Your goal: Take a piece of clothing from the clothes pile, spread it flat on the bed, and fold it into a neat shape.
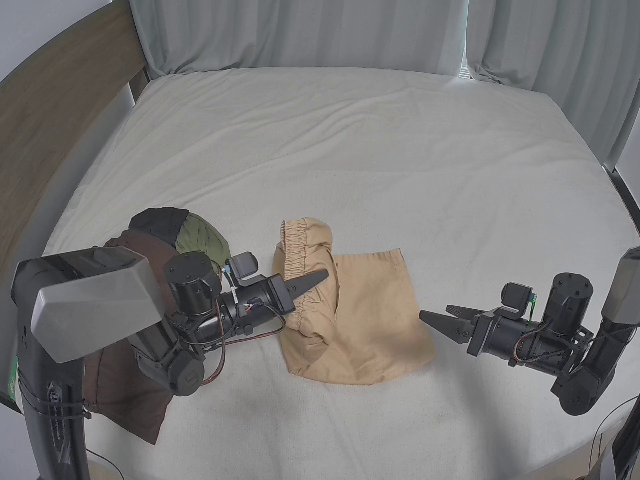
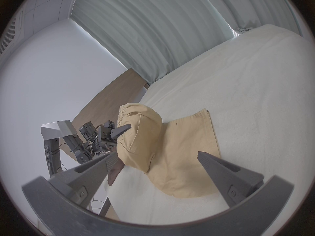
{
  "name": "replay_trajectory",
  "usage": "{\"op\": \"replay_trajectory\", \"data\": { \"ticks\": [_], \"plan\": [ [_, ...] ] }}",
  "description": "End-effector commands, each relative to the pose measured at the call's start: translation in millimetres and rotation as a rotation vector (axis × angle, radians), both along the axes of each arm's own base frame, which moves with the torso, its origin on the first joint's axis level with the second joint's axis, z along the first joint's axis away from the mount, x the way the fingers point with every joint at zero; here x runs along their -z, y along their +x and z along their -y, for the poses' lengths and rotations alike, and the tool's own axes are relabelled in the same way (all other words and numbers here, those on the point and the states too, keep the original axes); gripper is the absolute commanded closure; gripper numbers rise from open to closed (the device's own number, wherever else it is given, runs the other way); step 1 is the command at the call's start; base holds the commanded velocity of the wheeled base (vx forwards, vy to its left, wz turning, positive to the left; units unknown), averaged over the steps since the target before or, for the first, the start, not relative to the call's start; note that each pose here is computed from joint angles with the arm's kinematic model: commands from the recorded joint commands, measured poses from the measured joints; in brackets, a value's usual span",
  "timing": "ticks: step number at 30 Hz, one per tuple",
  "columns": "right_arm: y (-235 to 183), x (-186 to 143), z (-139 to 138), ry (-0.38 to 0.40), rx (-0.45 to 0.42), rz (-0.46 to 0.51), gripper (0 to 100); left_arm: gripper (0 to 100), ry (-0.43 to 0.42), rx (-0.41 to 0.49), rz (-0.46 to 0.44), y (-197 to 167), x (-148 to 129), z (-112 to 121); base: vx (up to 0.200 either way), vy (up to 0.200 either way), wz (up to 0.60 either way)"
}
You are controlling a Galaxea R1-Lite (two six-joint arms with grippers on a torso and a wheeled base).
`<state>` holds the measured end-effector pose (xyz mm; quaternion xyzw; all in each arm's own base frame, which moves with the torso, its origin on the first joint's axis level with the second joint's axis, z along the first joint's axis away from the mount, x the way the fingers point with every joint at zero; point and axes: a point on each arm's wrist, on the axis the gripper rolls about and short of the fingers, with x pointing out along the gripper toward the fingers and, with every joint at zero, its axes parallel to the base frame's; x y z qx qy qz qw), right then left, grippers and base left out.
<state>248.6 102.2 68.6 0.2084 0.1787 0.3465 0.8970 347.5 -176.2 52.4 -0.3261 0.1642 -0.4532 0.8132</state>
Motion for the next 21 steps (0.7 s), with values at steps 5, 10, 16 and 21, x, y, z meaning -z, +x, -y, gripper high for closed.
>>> {"op": "replay_trajectory", "data": {
  "ticks": [5,10,16,21],
  "plan": [
    [3,-2,1,0.005,0.007,0.014,0,100,-0.035,0.046,-0.013,1,1,20,0.0,0.0,0.0],
    [4,-3,1,0.007,0.01,0.02,0,100,-0.038,0.058,-0.019,6,9,29,0.0,0.0,0.0],
    [8,-5,4,0.012,0.025,0.033,0,100,-0.024,0.073,-0.047,10,31,42,0.0,0.0,0.0],
    [8,-5,5,0.013,0.028,0.032,0,100,-0.022,0.087,-0.064,9,37,47,0.0,0.0,0.0]
  ]
}}
